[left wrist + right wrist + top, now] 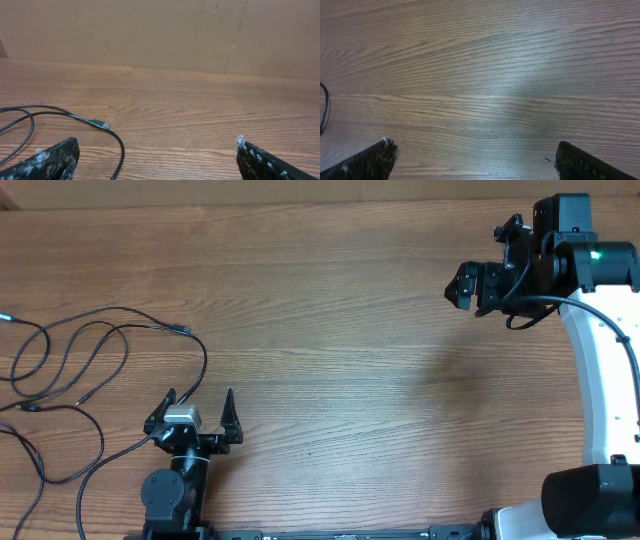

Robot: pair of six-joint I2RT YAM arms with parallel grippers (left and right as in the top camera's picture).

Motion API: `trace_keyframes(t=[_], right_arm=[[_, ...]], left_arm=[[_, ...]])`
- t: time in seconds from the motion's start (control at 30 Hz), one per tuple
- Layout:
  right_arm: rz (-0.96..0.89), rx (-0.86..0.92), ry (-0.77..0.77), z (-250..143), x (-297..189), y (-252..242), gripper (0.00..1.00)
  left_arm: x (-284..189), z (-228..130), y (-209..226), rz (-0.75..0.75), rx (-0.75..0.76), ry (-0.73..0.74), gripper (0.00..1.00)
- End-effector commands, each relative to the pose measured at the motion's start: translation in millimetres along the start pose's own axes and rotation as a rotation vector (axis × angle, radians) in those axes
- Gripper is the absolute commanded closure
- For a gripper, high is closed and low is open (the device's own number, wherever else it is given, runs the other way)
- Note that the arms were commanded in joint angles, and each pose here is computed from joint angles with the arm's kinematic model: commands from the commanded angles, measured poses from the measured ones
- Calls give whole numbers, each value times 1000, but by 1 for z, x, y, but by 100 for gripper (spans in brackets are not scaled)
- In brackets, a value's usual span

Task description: Untangle cables

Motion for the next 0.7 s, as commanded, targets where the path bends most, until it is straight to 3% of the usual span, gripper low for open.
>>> trace_keyframes(t=[0.0,0.67], right_arm=[[5,0,-3,1,1,1,0],[4,-2,-11,1,-1,2,0]], left_arm=[[0,0,3,23,8,-6,0],[0,0,3,23,8,-6,0]])
Point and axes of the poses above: each gripper's point midway between its finger pads, its own x axis out along the fingers, its own y axis along the line the jaws close on, z = x × y, the point moved 8 cm from there along -x, back along the fingers, and after that the axes turned 3 degrees about -x, right-handed, at the moved point
